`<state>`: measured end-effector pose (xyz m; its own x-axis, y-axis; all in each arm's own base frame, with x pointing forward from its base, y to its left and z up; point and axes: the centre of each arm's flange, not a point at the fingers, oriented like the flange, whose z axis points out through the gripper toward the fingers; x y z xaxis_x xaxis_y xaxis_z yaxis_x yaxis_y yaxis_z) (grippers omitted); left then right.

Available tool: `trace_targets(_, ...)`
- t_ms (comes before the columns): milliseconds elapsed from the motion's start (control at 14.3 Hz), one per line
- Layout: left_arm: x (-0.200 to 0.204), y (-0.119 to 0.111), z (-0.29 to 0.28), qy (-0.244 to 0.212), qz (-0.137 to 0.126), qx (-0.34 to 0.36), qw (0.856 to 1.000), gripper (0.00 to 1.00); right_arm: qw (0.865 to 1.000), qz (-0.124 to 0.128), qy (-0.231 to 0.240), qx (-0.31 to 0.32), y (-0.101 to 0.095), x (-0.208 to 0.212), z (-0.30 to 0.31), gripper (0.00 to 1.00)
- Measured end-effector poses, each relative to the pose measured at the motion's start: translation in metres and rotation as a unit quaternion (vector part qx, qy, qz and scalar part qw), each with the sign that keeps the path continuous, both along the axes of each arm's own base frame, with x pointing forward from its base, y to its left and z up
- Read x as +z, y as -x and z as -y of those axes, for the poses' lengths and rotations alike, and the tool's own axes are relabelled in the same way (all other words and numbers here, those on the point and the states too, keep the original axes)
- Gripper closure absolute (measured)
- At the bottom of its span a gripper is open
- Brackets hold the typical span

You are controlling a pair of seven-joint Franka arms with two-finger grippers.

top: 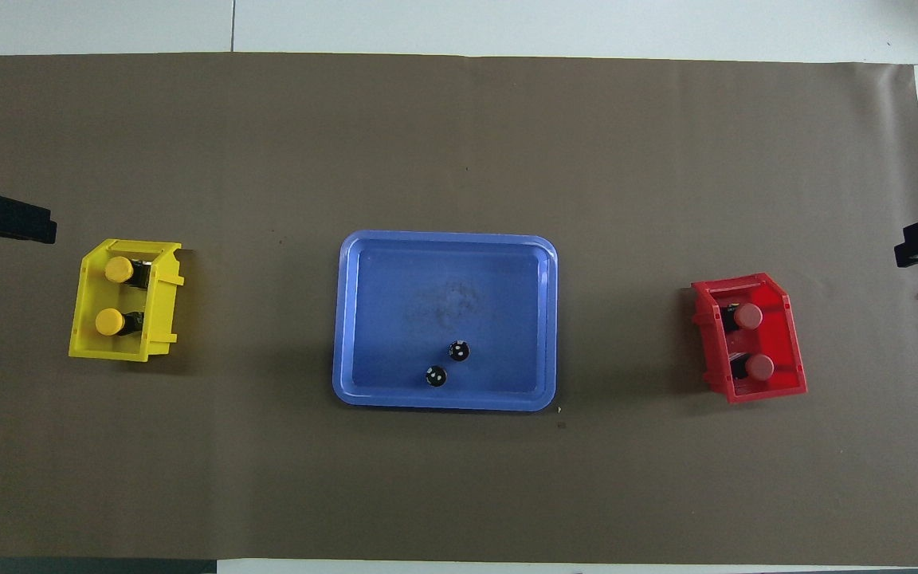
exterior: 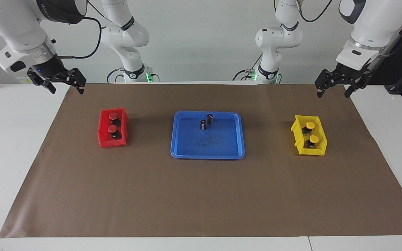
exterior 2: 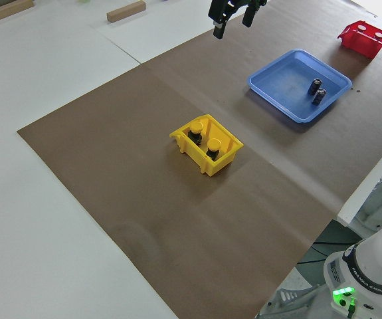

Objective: Sort red and yellow buttons by color

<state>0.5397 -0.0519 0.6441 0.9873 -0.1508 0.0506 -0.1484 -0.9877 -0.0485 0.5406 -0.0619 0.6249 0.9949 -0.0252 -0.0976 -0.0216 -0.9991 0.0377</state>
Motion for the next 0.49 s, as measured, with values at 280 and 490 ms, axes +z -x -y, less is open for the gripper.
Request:
trace_targets(280,0.0072,0.0031,-0.0090,-0.001,-0.008,-0.005,1.000,0.00,1.000,0.000,0.000,0.000,0.0000,0.0000,0.0000,0.00)
trace_targets(490,0.0068,0.0047,-0.0100,-0.001,-0.015,-0.014,1.000,0.00,1.000,0.000,0.000,0.000,0.0000,0.0000,0.0000,0.00)
